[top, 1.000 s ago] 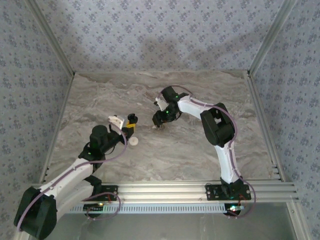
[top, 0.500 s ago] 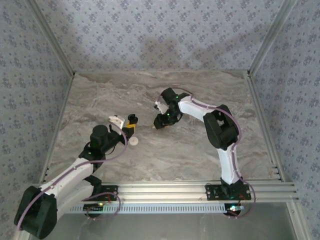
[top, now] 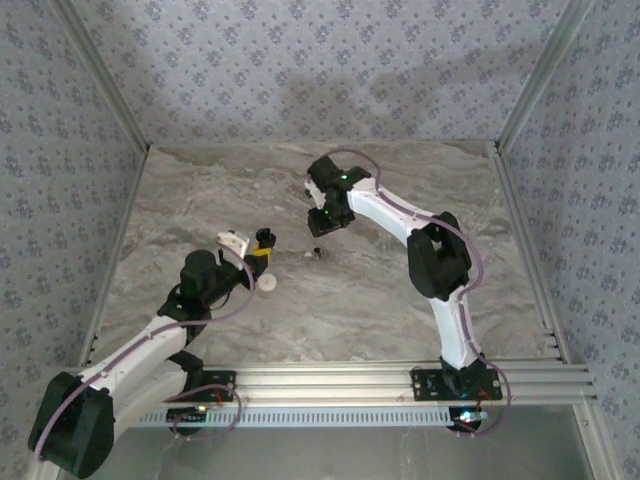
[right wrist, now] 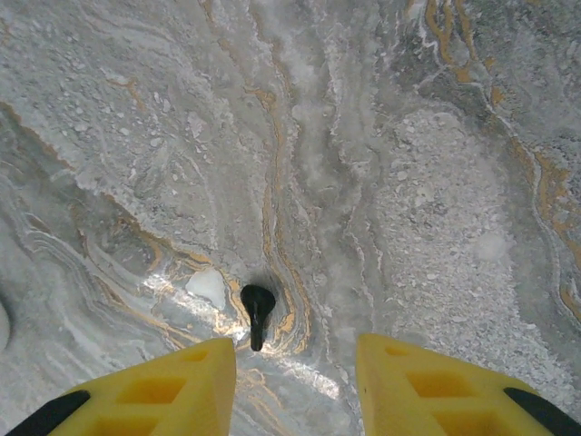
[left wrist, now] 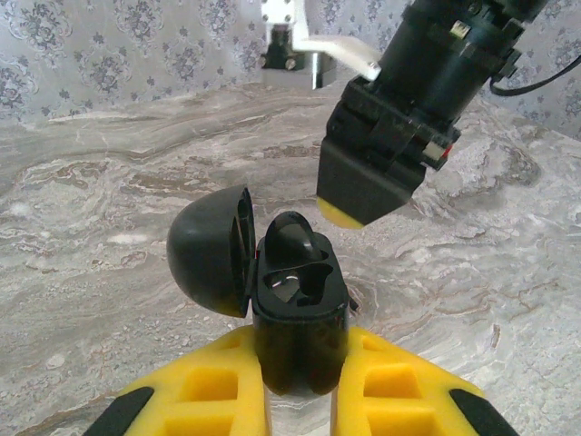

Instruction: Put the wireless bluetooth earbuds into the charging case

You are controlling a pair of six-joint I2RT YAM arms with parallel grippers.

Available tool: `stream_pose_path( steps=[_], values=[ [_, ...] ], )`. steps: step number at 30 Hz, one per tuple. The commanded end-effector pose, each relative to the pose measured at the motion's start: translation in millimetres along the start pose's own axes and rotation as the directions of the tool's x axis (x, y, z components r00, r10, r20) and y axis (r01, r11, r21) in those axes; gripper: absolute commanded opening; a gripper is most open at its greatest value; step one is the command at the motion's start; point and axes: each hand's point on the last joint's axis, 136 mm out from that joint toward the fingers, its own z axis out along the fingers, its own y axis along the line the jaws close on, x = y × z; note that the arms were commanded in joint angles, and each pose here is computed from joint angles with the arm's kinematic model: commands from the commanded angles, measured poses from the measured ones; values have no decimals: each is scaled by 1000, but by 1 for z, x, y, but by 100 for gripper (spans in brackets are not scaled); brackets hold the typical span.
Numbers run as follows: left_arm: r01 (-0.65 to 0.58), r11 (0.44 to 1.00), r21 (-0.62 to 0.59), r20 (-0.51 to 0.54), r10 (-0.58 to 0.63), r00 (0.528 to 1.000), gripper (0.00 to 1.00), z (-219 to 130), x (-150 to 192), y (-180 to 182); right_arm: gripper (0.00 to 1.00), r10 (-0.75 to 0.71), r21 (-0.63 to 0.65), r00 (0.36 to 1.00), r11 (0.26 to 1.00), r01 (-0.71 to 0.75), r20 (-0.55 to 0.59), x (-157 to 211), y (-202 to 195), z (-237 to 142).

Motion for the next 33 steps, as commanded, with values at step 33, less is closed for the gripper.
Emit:
stream_pose_path(
  steps=[33],
  values=[
    [-10, 1000, 6, 32, 10, 999, 10, -3, -13, -1, 35, -7, -6, 982, 1000, 6, -188, 30, 21, 66]
  ],
)
